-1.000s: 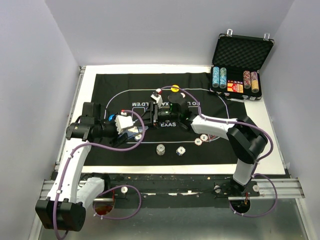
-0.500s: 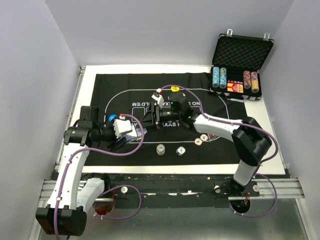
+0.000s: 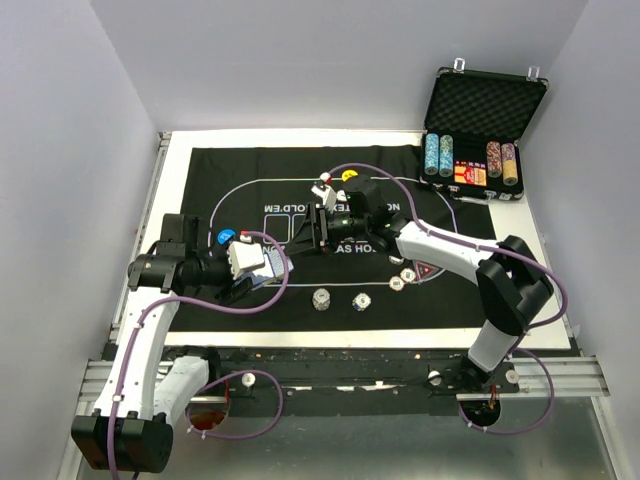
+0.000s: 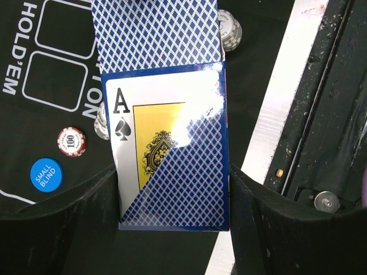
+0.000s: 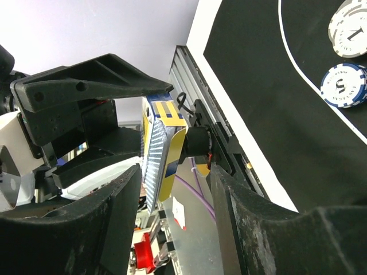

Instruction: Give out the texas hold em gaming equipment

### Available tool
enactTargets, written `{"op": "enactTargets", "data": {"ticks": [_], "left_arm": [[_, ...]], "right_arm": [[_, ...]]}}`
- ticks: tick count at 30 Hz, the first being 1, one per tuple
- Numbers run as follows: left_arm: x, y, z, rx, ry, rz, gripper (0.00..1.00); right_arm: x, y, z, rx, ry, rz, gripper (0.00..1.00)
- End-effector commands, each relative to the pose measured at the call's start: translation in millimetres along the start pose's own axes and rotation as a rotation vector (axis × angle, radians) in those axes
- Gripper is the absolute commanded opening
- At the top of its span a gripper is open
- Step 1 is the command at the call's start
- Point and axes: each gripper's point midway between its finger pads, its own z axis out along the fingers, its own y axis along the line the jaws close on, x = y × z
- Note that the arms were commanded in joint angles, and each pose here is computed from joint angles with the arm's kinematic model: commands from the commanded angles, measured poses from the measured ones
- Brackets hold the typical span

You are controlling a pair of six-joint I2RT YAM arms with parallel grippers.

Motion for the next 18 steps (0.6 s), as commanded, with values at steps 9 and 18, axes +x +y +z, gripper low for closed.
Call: {"op": "enactTargets", "data": {"ticks": [9, 18], "left_arm": [[4.2, 16.6, -2.3, -0.064, 0.037, 0.075, 0.45], [1.6, 20.8, -6.0, -0.09, 0.046, 0.104, 0.45]], "right_arm": [[9.1, 6.2, 17.7, 0.032, 0.071, -0.042, 0.56], [17.9, -3.9, 32.8, 0.055, 0.102, -0.035, 0.44]]}}
